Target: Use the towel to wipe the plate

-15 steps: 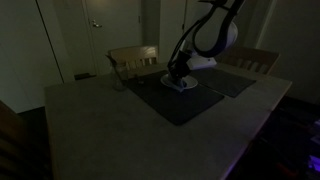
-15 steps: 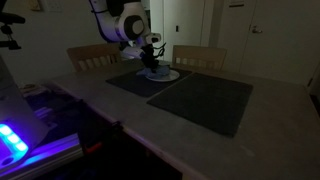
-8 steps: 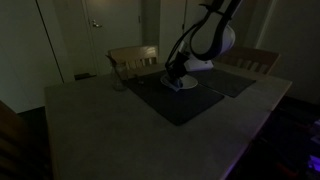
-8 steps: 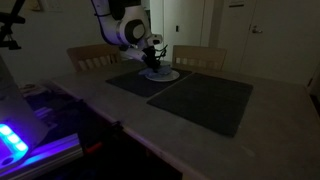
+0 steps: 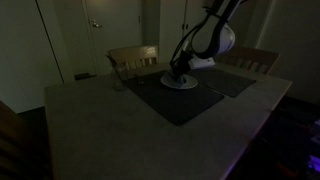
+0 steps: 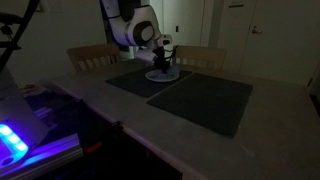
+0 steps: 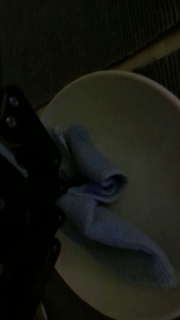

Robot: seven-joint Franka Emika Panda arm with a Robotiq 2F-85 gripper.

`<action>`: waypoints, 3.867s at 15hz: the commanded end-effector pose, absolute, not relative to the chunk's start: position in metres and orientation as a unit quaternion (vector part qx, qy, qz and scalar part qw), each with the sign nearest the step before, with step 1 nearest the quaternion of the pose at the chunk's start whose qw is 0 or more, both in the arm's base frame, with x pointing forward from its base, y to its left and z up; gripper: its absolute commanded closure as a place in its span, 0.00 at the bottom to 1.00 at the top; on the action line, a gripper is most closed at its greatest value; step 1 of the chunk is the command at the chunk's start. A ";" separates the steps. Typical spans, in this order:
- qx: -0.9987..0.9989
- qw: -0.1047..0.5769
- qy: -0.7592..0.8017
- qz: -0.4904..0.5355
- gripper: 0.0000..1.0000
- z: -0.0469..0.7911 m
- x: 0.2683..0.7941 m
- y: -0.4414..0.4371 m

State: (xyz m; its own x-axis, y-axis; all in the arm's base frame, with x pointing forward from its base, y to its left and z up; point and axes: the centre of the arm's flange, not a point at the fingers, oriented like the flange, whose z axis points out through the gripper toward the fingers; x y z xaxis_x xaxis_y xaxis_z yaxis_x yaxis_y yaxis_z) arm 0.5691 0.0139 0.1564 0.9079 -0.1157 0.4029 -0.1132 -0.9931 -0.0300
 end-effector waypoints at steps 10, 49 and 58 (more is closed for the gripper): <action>-0.983 -0.004 0.090 -0.161 0.98 0.146 0.516 -0.028; -0.981 0.000 0.014 -0.195 0.98 0.147 0.565 -0.014; -0.985 0.015 -0.010 -0.174 0.98 0.169 0.518 0.058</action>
State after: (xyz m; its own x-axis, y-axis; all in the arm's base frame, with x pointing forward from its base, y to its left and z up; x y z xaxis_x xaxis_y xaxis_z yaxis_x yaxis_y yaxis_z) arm 0.5383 0.0247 0.1573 0.9322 -0.0139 0.3616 -0.0057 -0.9997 -0.0236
